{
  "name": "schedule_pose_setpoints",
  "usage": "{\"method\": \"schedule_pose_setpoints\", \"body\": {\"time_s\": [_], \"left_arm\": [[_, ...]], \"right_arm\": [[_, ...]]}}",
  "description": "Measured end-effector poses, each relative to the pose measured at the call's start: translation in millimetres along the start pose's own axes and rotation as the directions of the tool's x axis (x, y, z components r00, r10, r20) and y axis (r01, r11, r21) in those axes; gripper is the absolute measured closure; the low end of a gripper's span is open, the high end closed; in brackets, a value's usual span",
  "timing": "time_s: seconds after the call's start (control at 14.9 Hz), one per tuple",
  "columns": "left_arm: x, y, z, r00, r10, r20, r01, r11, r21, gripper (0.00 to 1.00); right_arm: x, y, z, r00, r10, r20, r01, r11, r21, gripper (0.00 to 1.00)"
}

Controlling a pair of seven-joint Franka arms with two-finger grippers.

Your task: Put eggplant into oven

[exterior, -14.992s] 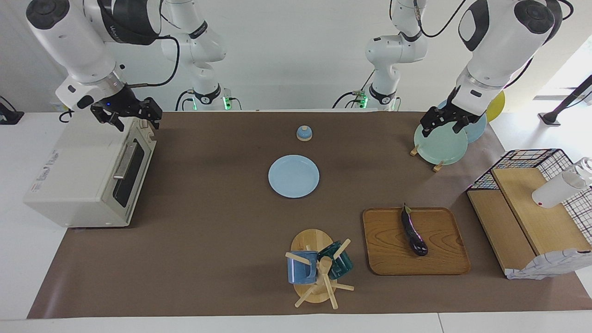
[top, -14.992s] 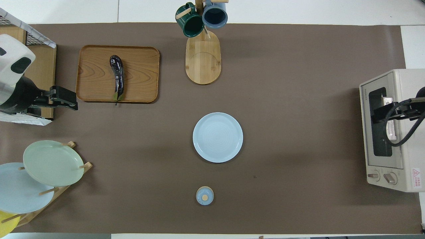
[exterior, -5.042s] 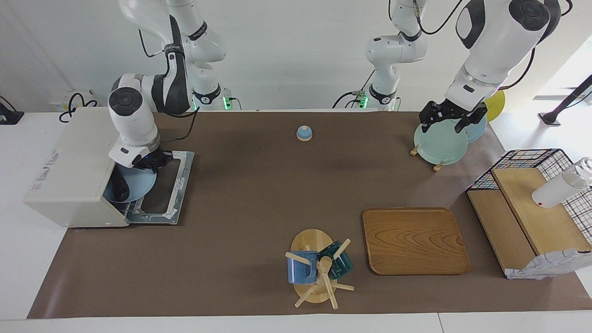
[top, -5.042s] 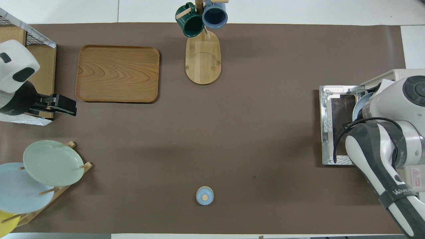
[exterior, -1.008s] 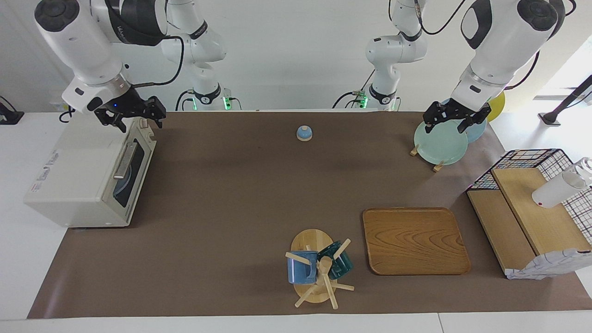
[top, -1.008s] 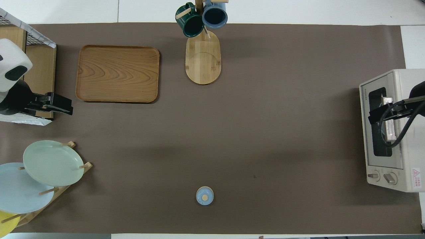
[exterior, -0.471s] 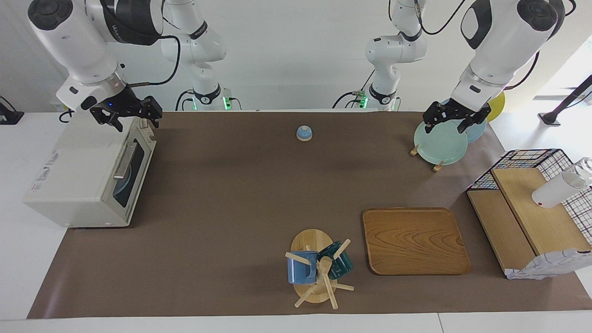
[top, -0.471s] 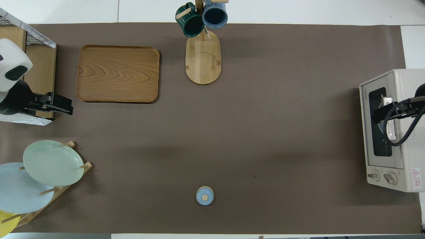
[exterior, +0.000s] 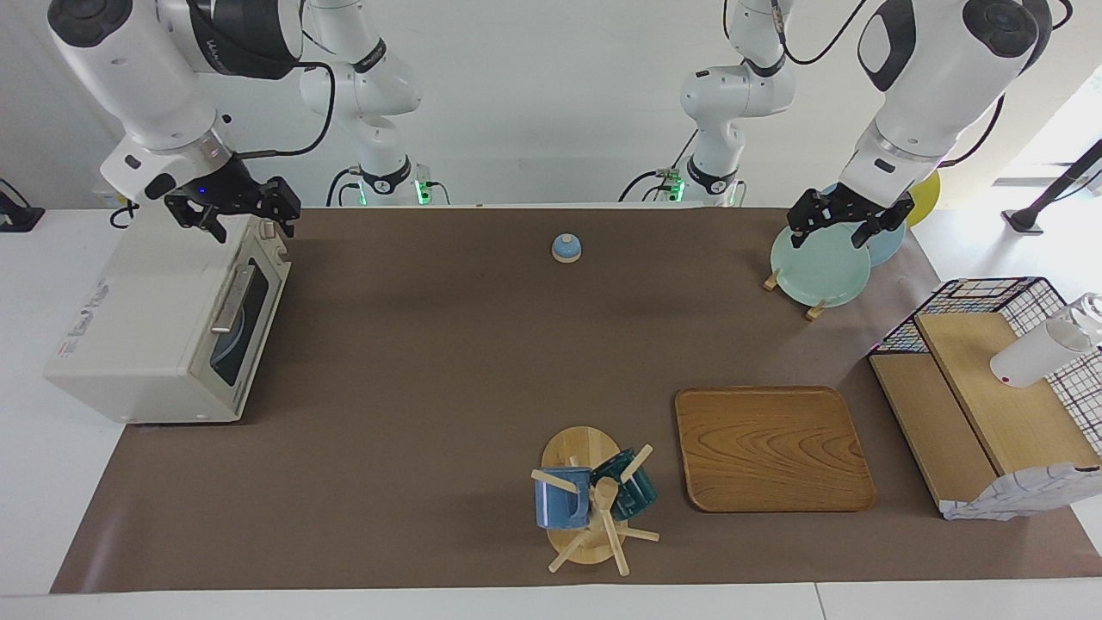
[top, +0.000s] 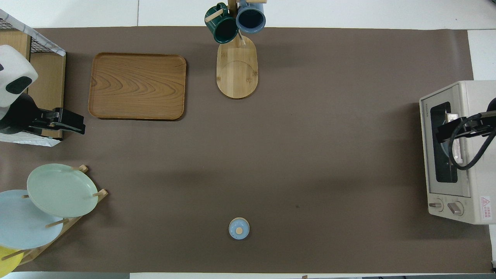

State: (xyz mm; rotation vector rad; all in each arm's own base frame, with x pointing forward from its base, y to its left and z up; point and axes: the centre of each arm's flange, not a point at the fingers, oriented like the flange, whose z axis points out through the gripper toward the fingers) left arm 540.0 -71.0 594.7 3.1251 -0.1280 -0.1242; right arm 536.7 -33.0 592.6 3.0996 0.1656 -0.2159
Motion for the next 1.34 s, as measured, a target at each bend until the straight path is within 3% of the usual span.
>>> {"method": "schedule_pose_setpoints", "body": {"time_s": [1.34], "left_arm": [[0,0,0,1.0,0.0,0.0,0.0,1.0,0.0,0.0]], "right_arm": [[-8,-5,-15,0.999,-0.006,-0.043,0.006,1.0,-0.006,0.0]]}}
